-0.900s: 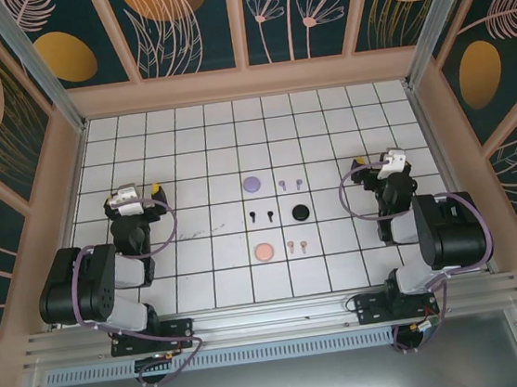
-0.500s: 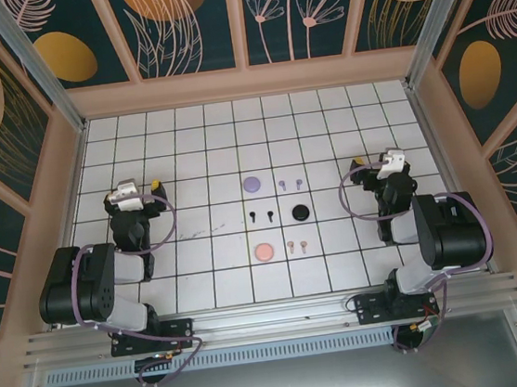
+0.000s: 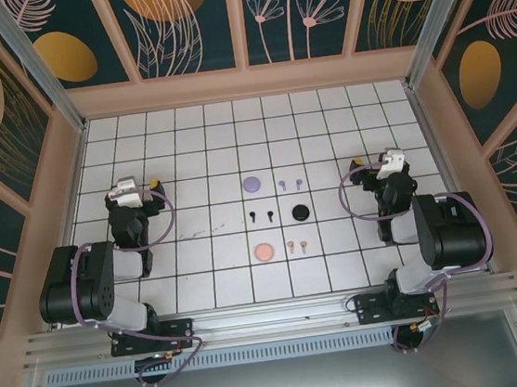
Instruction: Insert wireless bluetooth earbuds into charging case
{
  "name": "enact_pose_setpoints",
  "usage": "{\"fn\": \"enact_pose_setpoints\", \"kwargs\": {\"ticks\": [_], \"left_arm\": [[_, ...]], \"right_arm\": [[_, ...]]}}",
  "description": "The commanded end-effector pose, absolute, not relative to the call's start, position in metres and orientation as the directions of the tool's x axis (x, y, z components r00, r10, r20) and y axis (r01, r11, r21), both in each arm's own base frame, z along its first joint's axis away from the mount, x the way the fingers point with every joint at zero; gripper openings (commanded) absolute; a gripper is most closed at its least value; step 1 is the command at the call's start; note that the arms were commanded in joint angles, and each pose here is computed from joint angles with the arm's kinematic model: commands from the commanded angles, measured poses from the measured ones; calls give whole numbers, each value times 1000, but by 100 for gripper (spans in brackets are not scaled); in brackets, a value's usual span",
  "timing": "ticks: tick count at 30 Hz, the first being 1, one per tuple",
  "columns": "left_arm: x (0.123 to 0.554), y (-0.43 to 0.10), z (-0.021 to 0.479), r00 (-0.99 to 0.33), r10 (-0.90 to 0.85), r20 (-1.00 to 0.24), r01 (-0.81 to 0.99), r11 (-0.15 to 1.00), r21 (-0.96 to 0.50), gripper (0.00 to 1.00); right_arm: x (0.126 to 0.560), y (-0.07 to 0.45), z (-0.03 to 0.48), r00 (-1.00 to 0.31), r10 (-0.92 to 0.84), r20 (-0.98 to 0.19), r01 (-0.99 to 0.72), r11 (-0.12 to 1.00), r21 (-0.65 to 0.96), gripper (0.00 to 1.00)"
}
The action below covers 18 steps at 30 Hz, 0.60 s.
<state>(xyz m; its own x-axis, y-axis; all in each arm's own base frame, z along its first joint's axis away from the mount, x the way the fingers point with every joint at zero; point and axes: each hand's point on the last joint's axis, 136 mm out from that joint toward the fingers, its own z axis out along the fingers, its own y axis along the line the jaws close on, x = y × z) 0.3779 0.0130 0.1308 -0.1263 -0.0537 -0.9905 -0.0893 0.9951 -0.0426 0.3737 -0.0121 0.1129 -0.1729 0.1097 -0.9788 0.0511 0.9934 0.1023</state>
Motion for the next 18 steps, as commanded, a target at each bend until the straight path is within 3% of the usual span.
{"fn": "enact_pose_setpoints", "kwargs": {"ticks": [1, 10, 18], "left_arm": [[390, 10, 148, -138, -56, -989, -71, 996, -47, 93], [397, 10, 188, -126, -77, -989, -71, 995, -68, 94], [385, -8, 250, -12, -294, -956, 37, 955, -295, 99]], "right_arm": [[379, -18, 133, -140, 132, -981, 88, 989, 120, 99], [367, -27, 170, -147, 273, -951, 165, 955, 248, 99], [347, -12, 202, -163, 454, -876, 123, 890, 439, 99]]}}
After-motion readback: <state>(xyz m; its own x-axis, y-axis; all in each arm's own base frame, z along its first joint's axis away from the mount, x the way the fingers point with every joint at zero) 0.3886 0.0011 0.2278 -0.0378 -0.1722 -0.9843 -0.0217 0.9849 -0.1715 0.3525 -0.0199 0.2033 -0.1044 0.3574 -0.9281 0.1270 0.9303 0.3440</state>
